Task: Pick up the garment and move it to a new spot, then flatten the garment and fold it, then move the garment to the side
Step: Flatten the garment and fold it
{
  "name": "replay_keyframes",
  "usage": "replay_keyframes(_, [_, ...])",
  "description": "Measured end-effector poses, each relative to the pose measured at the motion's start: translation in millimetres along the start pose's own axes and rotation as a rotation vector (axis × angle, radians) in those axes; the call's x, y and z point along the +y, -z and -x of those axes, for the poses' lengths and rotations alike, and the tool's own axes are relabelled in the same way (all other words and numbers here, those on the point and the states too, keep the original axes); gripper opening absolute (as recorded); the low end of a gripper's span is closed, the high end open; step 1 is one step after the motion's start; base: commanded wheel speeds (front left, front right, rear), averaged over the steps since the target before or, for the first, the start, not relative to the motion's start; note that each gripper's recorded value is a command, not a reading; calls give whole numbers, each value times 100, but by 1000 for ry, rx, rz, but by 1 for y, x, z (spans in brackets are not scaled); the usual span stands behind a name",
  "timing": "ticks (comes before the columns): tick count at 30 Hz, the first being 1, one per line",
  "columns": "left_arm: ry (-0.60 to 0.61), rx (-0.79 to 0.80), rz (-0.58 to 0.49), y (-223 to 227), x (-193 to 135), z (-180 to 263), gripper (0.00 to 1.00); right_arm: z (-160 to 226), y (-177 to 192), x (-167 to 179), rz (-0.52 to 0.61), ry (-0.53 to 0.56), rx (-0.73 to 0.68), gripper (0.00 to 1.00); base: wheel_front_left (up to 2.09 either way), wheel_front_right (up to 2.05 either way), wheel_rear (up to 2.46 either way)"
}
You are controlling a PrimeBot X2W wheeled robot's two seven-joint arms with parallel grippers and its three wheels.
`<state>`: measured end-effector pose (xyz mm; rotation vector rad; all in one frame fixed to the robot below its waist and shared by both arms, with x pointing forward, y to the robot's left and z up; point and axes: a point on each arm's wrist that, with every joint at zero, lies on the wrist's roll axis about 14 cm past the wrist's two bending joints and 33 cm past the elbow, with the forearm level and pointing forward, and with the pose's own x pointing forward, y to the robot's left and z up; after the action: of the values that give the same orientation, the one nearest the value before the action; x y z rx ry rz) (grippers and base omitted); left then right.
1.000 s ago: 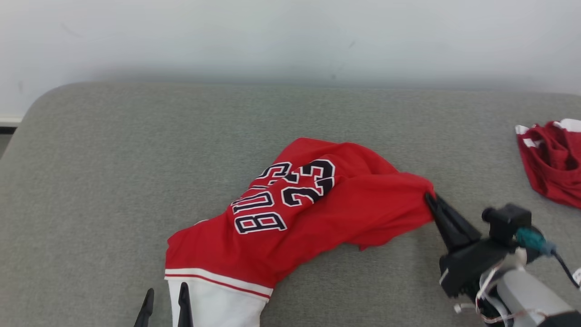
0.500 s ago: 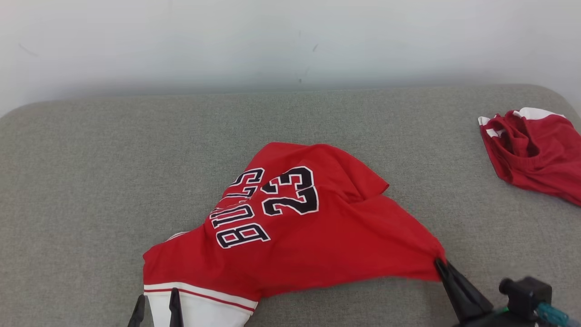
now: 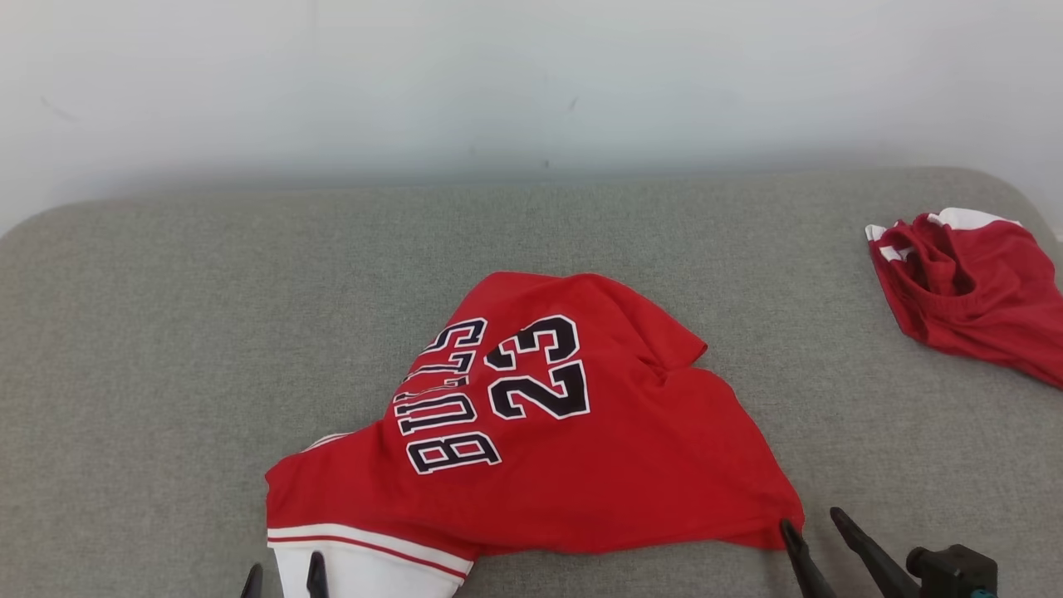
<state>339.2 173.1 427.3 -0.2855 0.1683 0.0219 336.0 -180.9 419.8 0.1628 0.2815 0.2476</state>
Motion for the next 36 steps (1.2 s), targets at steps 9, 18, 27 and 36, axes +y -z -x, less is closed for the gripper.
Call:
replay_keyframes(9, [-18, 95, -29, 30, 14, 20, 100, 9, 5, -12, 28, 43, 9, 100, 0, 0, 0])
replay_keyframes(18, [-21, 178, -19, 54, 17, 28, 100, -5, 10, -17, 25, 59, 33, 100, 0, 0, 0])
replay_keyframes(27, [-25, 205, -7, 62, 17, 30, 100, -22, 17, -14, 34, 42, 68, 100, 0, 0, 0])
replay_keyframes(36, [-20, 229, 1, 70, 14, 38, 100, -29, 32, -14, 15, 39, 120, 100, 0, 0, 0])
